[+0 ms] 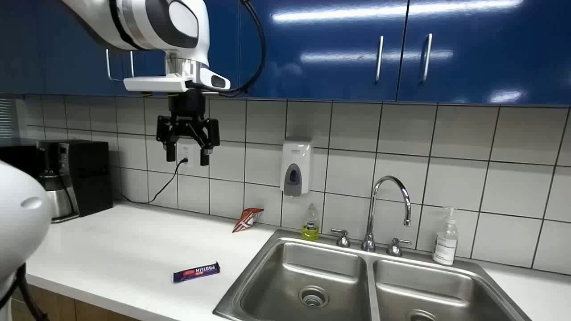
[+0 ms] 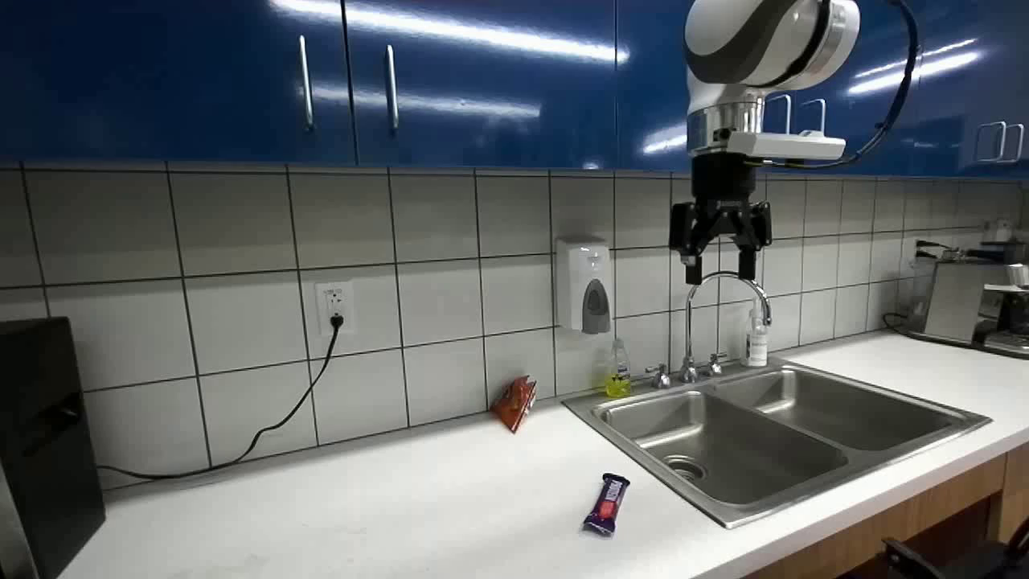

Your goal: Pick up the snuck and put it in the sink

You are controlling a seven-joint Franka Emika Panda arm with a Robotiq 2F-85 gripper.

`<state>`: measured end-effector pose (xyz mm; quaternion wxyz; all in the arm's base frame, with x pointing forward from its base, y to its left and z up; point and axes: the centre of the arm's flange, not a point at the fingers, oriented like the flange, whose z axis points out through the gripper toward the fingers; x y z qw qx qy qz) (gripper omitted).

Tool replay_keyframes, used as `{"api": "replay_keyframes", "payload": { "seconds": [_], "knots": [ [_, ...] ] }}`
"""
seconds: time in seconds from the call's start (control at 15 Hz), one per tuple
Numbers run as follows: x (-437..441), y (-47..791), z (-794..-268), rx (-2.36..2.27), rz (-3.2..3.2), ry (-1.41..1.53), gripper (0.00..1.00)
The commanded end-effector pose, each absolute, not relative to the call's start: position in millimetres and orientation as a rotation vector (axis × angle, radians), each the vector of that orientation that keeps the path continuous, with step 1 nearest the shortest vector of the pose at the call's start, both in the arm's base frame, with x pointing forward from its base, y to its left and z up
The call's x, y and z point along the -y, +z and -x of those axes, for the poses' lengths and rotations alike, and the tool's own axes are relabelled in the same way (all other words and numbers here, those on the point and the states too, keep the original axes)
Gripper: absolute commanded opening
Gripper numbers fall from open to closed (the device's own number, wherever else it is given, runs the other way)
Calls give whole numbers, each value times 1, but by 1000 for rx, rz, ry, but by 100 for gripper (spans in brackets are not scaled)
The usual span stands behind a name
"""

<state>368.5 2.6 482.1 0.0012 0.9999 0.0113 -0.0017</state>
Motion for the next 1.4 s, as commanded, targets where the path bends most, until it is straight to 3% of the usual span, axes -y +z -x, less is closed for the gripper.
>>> {"api": "replay_keyframes", "payload": {
  "seconds": [0.0, 0.8, 1.33],
  "knots": [
    [-3, 482, -369, -36, -3139, -6, 100],
    [-1, 473, -373, -26, -3143, -7, 100],
    [-7, 390, -400, -24, -3118, -83, 100]
  ]
}}
